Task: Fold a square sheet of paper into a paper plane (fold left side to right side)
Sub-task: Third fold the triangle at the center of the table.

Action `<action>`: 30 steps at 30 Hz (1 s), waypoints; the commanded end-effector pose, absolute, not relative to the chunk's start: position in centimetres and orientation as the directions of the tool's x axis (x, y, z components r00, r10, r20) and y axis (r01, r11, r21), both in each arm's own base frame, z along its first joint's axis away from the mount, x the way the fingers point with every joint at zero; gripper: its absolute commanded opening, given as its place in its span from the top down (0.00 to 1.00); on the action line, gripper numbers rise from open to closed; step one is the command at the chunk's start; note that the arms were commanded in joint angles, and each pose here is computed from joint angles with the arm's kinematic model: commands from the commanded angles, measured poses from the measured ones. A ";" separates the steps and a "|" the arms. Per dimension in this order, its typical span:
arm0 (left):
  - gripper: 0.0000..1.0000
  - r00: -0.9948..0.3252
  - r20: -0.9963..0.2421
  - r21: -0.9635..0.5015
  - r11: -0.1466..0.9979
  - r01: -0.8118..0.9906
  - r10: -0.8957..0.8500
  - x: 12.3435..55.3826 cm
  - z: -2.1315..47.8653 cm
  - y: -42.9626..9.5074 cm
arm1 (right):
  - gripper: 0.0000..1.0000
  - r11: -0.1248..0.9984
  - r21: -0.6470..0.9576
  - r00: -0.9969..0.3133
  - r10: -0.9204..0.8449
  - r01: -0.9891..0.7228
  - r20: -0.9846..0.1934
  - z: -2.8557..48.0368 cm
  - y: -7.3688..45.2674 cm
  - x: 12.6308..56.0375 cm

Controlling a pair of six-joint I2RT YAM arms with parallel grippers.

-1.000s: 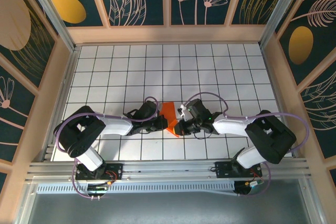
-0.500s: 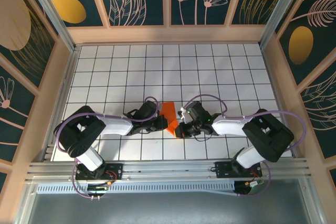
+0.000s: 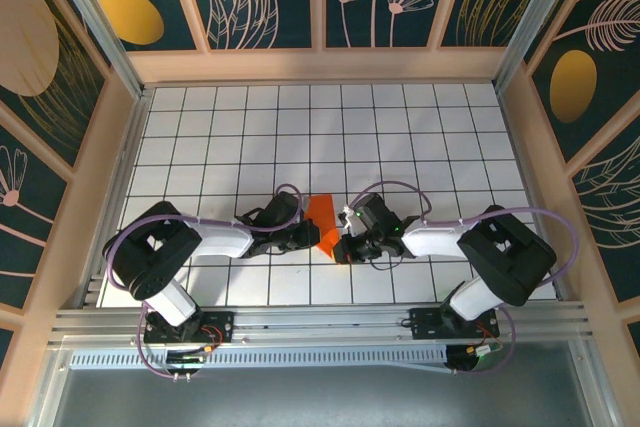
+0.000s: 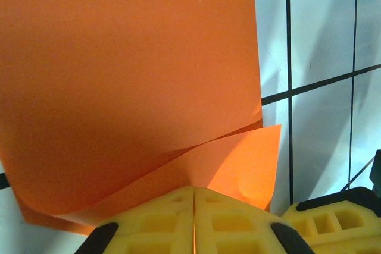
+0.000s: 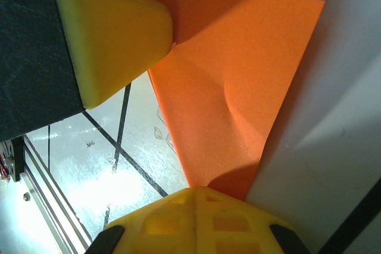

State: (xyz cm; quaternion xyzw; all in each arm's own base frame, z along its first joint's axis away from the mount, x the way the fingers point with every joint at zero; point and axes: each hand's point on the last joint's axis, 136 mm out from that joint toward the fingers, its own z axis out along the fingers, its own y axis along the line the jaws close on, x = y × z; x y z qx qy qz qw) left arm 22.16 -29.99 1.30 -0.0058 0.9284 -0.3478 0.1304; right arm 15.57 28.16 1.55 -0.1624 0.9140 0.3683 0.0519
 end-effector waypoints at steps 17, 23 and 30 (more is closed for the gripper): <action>0.93 -0.941 -0.323 -0.738 0.650 0.182 -0.104 20.5 5.5 -30.8 | 1.00 0.851 0.466 -0.970 -0.228 -0.243 -0.089 -2.4 24.2 14.8; 0.93 -0.948 -0.310 -0.742 0.642 0.193 -0.073 19.7 4.8 -32.9 | 1.00 0.866 0.442 -0.972 -0.221 -0.233 -0.080 -2.8 23.8 14.9; 0.94 -0.950 -0.298 -0.723 0.671 0.162 -0.092 20.3 3.3 -33.2 | 1.00 0.872 0.431 -0.973 -0.217 -0.230 -0.081 -2.9 23.7 15.1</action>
